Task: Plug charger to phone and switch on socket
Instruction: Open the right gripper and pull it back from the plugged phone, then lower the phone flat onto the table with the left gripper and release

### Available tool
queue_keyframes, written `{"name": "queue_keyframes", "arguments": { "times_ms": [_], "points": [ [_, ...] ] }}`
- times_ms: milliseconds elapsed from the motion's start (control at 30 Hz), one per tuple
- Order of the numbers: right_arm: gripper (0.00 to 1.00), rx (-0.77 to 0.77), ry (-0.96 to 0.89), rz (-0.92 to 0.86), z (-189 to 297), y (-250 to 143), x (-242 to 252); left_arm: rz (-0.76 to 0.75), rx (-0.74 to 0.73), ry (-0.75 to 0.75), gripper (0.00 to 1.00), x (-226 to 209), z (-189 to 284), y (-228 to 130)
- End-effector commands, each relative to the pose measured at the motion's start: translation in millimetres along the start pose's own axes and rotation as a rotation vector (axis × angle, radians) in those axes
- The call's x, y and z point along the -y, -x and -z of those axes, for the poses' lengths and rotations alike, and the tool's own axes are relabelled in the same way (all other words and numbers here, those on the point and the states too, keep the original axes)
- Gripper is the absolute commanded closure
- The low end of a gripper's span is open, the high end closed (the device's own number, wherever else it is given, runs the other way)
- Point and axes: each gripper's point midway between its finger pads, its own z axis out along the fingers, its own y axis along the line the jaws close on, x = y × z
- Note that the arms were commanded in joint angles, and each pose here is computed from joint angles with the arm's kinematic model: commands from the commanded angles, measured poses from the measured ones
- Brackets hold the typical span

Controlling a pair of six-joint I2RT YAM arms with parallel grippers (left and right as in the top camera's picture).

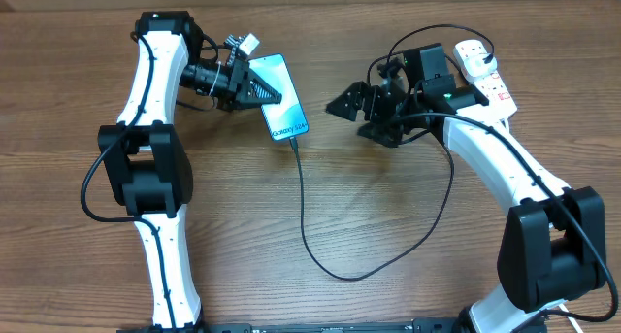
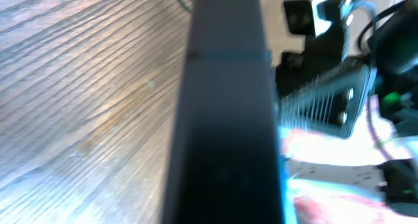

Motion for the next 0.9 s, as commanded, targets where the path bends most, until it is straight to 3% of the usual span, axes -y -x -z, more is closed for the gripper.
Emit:
{"name": "queue_keyframes", "arguments": {
  "times_ms": [0, 333, 733, 867],
  "points": [
    [0.01, 0.094, -0.116, 0.048, 8.5, 18.9, 16.0, -0.152, -0.026, 0.030, 0.96, 16.5, -6.2, -3.3],
    [0.00, 0.081, -0.130, 0.035, 8.5, 15.1, 19.7, -0.215, -0.103, 0.015, 0.96, 25.3, -42.9, -8.7],
    [0.00, 0.151, -0.327, -0.030, 17.7, 21.5, 55.8, -0.045, -0.112, 0.033, 0.96, -9.4, -65.1, 1.9],
    [0.00, 0.151, -0.327, -0.030, 17.7, 21.4, 55.8, 0.056, -0.118, 0.147, 0.96, -33.9, -76.4, 7.9]
  ]
}}
